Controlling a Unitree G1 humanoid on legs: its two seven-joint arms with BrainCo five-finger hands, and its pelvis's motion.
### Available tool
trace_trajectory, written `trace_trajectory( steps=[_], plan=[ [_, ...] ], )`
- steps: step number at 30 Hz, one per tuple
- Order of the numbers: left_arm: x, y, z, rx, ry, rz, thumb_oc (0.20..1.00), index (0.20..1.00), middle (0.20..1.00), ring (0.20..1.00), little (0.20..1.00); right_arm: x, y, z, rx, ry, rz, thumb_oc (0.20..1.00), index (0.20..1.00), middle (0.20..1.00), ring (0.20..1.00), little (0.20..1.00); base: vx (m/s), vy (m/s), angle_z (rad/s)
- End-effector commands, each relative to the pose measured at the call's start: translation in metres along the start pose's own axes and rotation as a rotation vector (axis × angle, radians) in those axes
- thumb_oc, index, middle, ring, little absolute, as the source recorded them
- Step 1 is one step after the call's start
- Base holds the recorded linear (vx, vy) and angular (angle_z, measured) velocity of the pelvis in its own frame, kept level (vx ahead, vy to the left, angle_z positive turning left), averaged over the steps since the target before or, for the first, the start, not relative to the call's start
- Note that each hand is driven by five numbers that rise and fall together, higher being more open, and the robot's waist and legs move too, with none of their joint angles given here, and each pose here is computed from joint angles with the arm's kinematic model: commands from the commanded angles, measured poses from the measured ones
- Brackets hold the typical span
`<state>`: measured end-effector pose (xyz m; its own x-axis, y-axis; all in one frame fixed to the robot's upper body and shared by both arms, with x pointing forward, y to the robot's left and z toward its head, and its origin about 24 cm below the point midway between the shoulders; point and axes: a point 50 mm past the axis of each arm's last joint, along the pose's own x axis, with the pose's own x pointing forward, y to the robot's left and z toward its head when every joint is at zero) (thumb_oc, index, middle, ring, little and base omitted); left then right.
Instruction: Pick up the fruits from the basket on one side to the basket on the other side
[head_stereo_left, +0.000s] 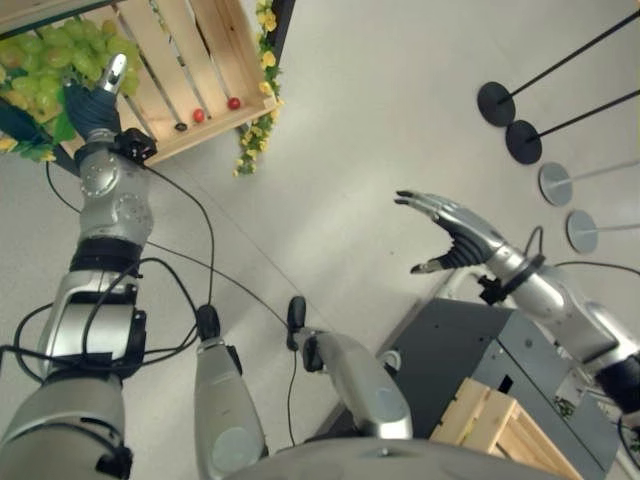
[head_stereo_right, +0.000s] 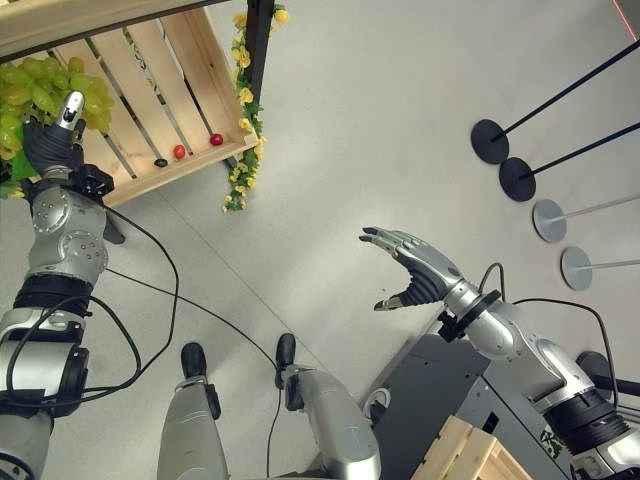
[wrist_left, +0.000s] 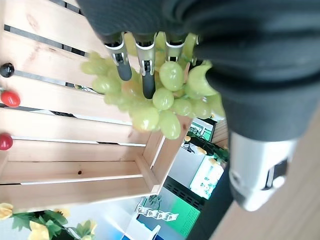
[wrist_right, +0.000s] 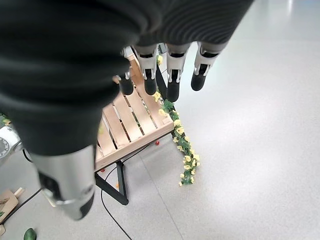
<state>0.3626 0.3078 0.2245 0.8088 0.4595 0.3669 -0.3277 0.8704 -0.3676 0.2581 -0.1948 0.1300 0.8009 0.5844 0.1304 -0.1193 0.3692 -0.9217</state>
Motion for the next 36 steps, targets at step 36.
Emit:
trace_trajectory(
  steps=[36],
  plan=[
    [0.036,-0.006,0.028,0.761,0.056,-0.137,1.0,1.0,1.0,1.0,1.0,-0.011,-0.014,0.019,0.052,-0.092,0.017,1.0,1.0,1.0,1.0,1.0,0.0,0.0,0.0]
  ],
)
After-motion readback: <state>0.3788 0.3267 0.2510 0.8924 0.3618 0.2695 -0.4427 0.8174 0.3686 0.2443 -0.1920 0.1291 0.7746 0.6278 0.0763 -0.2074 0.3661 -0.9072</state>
